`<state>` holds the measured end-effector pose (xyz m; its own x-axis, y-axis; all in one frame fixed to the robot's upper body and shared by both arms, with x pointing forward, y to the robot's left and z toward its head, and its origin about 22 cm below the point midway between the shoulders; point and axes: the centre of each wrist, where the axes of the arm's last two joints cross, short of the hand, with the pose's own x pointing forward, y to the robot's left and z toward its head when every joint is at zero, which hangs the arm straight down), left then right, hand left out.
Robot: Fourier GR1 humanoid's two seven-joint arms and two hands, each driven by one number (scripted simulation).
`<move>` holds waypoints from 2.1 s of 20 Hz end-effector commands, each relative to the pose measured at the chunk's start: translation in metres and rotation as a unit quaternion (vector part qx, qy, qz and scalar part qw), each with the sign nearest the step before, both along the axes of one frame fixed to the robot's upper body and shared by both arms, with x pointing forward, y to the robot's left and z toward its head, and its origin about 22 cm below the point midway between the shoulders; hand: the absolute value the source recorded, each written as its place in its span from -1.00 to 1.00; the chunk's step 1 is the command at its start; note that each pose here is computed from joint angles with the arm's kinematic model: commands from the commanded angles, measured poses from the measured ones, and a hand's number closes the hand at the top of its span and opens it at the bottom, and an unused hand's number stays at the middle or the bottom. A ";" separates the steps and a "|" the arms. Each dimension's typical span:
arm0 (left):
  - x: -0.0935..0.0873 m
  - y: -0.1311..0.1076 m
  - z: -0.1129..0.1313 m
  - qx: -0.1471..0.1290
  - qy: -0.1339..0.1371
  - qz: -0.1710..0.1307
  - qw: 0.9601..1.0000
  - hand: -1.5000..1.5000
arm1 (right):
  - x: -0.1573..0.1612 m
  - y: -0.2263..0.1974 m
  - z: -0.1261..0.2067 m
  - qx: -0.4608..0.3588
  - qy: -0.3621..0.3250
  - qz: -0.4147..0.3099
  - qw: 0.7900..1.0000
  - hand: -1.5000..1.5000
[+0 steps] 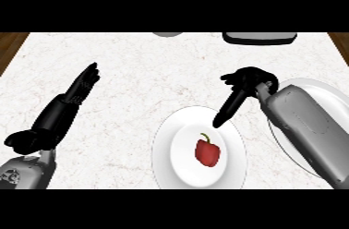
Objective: Pick the bell pepper from the plate and place it in the plate
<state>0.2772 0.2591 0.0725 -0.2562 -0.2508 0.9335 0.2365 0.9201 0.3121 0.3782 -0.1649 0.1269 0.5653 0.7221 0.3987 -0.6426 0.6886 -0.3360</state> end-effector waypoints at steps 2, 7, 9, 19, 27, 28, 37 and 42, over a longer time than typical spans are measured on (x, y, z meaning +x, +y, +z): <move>0.001 0.004 -0.001 -0.009 0.004 -0.003 1.000 0.00 | 0.013 -0.021 0.013 -0.066 0.069 -0.017 0.995 -1.00; 0.001 0.010 -0.002 0.002 -0.002 0.003 1.000 0.00 | 0.017 -0.005 0.004 -0.043 0.080 -0.002 0.996 -1.00; 0.000 0.002 0.006 -0.002 0.000 0.003 1.000 0.00 | 0.014 -0.022 0.007 -0.042 0.093 0.012 0.995 -1.00; -0.004 0.001 -0.001 -0.001 -0.002 -0.001 1.000 0.00 | -0.009 0.023 -0.046 -0.042 0.139 0.052 0.988 -1.00; 0.003 0.002 -0.006 0.003 0.005 0.010 1.000 0.00 | -0.024 0.035 -0.065 -0.029 0.161 0.073 0.984 -1.00; -0.010 0.001 0.006 -0.005 -0.004 -0.006 1.000 0.00 | -0.018 0.022 -0.067 -0.025 0.178 0.076 0.981 -1.00; 0.001 0.009 0.003 -0.004 -0.003 -0.002 1.000 0.00 | -0.038 0.037 -0.093 -0.022 0.201 0.098 0.974 -1.00; -0.002 0.006 -0.001 -0.006 -0.005 0.009 1.000 0.00 | -0.052 0.041 -0.100 -0.038 0.196 0.098 0.975 -1.00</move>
<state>0.2753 0.2633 0.0786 -0.2567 -0.2511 0.9333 0.2260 0.9233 0.3106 0.3371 -0.1309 0.0513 0.4796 0.8249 0.2993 -0.8342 0.5344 -0.1362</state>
